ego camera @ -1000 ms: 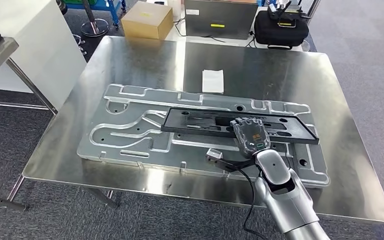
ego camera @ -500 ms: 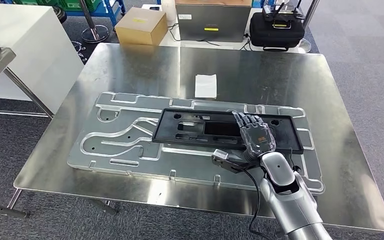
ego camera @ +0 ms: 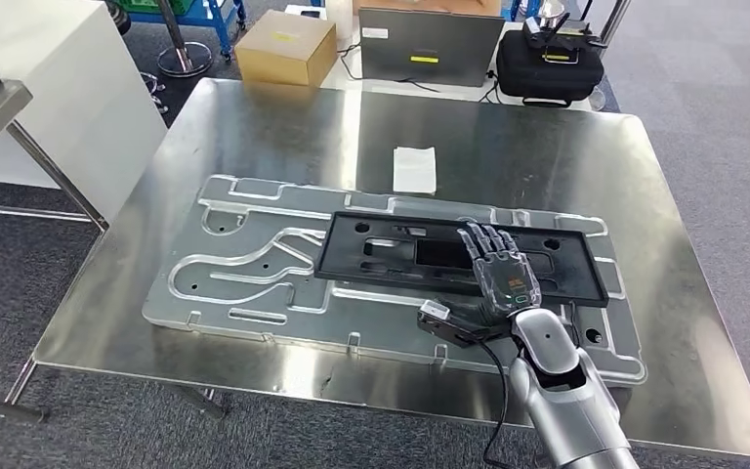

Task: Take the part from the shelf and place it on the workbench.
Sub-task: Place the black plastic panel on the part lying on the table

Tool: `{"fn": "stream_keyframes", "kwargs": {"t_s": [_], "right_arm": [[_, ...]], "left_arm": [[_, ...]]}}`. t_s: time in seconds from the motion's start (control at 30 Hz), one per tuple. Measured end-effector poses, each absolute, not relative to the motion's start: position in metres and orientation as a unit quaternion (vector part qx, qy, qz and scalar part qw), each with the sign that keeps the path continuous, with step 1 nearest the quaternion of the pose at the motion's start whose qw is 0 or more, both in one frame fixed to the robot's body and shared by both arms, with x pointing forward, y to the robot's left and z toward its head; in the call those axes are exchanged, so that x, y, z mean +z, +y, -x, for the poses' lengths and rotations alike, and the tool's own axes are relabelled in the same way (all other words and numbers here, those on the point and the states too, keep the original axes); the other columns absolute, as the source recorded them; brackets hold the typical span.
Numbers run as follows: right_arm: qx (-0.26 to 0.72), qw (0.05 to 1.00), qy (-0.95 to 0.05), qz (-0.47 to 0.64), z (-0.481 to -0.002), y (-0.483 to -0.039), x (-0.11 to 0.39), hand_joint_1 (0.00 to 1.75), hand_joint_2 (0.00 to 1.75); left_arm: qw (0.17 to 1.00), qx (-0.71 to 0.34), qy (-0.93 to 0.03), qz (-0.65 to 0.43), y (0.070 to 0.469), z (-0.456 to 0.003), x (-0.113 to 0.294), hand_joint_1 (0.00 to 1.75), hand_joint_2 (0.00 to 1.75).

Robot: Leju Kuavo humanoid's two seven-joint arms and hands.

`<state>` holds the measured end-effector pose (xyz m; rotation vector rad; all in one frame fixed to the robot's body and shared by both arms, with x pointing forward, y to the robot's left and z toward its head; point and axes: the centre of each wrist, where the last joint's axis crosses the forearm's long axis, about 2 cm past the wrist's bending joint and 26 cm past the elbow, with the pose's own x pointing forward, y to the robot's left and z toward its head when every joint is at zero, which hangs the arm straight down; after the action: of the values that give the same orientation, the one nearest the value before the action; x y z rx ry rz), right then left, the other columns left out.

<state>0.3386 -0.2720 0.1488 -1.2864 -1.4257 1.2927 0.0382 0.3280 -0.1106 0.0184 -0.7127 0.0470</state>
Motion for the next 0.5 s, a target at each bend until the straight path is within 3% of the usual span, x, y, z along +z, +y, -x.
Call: {"fn": "stream_keyframes", "kwargs": {"t_s": [0.5], "right_arm": [[0.509, 0.404, -0.564, 0.510, -0.3385, -0.2734, 0.1490, 0.00, 0.00]], "left_arm": [[0.937, 0.024, -0.347, -0.008, 0.3271, -0.0361, -0.1109, 0.00, 0.00]]}}
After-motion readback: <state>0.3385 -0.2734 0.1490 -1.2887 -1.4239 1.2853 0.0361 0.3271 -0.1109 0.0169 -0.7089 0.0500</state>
